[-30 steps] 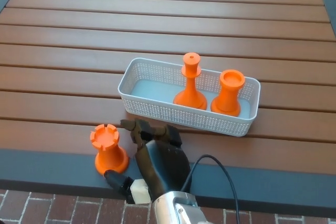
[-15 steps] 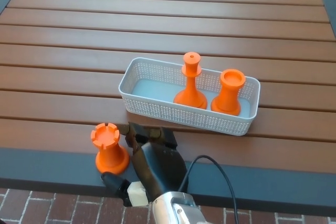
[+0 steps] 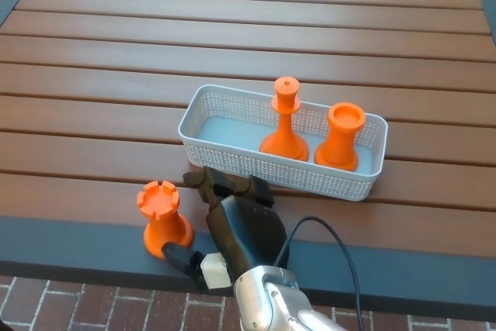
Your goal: Using the right hand to place 3 different shape and weight chess pieces into a small container
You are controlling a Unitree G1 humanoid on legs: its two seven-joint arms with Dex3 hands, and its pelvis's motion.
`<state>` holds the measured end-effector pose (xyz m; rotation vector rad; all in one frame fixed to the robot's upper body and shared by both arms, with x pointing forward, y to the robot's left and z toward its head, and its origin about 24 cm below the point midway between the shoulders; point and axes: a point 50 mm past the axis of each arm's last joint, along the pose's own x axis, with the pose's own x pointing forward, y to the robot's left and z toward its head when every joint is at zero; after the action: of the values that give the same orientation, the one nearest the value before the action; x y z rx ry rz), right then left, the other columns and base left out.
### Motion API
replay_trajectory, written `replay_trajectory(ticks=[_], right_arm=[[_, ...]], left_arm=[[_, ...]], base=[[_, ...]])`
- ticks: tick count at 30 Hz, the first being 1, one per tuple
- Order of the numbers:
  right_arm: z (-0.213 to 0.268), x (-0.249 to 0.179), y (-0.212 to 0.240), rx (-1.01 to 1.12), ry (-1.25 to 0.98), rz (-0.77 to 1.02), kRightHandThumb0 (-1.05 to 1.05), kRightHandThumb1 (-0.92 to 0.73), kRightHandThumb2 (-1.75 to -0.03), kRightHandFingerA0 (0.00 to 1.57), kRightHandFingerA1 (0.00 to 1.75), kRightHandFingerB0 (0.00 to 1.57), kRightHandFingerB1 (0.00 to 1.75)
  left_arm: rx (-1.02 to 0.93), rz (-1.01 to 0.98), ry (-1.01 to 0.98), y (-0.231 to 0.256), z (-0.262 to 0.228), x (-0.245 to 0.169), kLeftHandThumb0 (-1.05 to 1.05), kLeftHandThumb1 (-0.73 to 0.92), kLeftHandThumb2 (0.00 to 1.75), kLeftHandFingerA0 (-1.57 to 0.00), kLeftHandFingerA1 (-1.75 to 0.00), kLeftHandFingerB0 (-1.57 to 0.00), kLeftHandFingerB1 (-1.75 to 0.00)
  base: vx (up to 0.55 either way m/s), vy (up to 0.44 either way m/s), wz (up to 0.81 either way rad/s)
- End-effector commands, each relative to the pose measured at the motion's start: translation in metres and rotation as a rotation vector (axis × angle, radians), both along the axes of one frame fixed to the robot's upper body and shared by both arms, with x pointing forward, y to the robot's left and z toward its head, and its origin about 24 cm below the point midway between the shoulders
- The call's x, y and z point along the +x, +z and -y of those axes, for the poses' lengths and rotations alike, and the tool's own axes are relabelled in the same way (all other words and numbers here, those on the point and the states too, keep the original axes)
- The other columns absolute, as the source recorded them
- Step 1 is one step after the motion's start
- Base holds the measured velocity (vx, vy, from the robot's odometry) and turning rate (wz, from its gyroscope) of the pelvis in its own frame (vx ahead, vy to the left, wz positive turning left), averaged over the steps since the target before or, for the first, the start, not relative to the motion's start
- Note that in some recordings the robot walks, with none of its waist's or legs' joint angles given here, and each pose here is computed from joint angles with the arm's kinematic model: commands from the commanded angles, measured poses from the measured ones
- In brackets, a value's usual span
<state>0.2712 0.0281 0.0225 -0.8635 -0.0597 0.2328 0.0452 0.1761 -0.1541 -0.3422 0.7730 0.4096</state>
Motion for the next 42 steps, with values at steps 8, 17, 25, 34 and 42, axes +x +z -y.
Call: replay_trajectory(ticks=[8,17,25,34,42], right_arm=[[-0.141,-0.032,0.146,0.312,0.33,0.067,-0.87,-0.64,-0.79,0.48,1.35,0.0,0.84],[-0.147,-0.041,0.156,0.35,0.405,0.032,-0.85,-0.42,-0.99,0.98,1.25,0.11,0.71],[-0.151,-0.051,0.154,0.382,0.54,0.05,-0.88,-0.55,-0.76,0.92,1.41,0.06,0.99],[-0.142,-0.063,0.163,0.378,0.71,0.064,-0.99,-0.57,-0.68,0.38,1.45,0.0,0.95],[-0.137,-0.061,0.173,0.417,0.731,0.073,-1.02,-0.67,-0.6,0.33,1.48,0.0,1.03]], left_arm=[[-0.03,0.014,-0.065,-0.001,0.025,0.0,-0.11,0.52,1.15,-1.03,-1.56,-1.03,-1.27],[-0.06,0.027,-0.064,0.0,0.029,-0.001,-0.1,0.53,1.12,-0.94,-1.67,-0.93,-1.39],[-0.076,0.04,-0.084,-0.001,0.027,-0.001,-0.15,0.54,1.04,-0.97,-1.6,-0.97,-1.29],[-0.091,0.02,-0.06,-0.002,0.026,0.002,-0.07,0.59,1.07,-1.02,-1.57,-0.97,-1.3],[-0.12,0.02,-0.055,-0.003,0.027,0.0,-0.07,0.54,1.12,-1.08,-1.52,-0.99,-1.27]], base=[[0.0,0.0,0.0],[0.0,0.0,0.0],[0.0,0.0,0.0],[0.0,0.0,0.0],[0.0,0.0,0.01]])
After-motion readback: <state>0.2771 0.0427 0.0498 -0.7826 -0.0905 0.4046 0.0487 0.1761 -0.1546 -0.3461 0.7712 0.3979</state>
